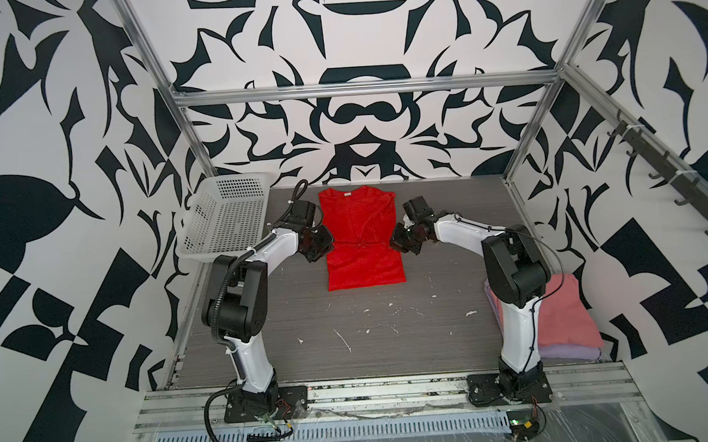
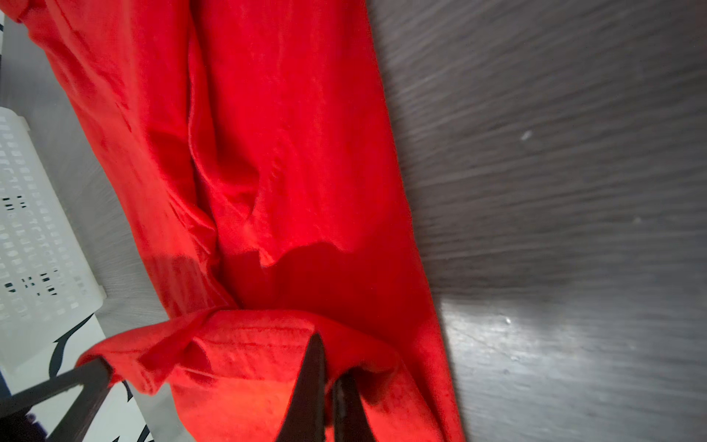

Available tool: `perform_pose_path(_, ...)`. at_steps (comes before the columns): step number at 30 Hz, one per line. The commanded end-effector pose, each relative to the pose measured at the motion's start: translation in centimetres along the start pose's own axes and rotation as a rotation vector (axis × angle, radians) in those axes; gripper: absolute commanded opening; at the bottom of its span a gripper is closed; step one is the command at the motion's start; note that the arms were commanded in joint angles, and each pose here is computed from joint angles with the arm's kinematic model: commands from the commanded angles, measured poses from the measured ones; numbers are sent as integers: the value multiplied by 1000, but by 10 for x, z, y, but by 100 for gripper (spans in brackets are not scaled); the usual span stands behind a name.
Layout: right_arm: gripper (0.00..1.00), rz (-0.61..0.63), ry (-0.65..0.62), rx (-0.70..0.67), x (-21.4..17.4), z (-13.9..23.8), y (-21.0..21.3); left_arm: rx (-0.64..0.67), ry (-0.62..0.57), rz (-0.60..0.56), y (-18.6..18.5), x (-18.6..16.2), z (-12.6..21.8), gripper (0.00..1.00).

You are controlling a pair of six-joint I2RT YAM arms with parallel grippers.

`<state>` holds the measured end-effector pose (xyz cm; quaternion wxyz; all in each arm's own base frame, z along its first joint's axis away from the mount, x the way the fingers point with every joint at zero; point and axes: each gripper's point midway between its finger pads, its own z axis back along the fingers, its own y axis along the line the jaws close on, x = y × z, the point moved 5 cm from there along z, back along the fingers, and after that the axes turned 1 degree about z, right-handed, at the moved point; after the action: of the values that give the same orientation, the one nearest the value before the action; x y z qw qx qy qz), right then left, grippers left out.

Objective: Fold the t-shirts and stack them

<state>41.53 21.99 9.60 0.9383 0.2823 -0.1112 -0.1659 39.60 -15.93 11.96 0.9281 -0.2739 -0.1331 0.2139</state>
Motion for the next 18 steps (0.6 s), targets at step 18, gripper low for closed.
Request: perform_pose_path(18, 30, 67, -49, 91, 48, 15, 27, 8, -14, 4, -10, 41, -12, 12)
